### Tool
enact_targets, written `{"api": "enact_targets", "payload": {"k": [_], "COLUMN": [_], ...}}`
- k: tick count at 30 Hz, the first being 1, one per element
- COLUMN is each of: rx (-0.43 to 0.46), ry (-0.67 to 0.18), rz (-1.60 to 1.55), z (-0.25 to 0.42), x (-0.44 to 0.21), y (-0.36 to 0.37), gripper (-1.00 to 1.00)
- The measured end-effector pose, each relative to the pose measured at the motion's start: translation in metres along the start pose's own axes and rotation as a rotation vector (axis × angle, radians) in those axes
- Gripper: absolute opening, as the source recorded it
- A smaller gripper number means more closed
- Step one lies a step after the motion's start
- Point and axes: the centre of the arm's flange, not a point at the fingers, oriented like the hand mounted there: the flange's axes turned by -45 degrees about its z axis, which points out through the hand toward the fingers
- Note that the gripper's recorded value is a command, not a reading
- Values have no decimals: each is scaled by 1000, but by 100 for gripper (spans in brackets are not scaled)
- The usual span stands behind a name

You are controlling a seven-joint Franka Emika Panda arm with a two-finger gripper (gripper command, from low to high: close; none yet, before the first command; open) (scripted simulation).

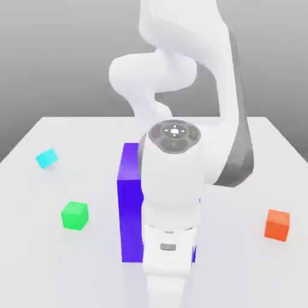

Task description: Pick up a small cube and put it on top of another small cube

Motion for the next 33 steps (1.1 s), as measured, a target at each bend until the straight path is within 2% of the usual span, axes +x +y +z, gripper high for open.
{"api": "enact_targets", "payload": {"k": [9, 15, 23, 29, 33], "rx": [-86, -33, 18, 2, -2], "ry": [-60, -68, 7, 94, 113], "rz": [15, 9, -167, -248, -248], "z": [-56, -59, -40, -12, 7], "x": [-103, -214, -247, -233, -230], "y": [-13, -100, -232, -239, -239], "gripper": [-100, -100, -100, -100, -100]}}
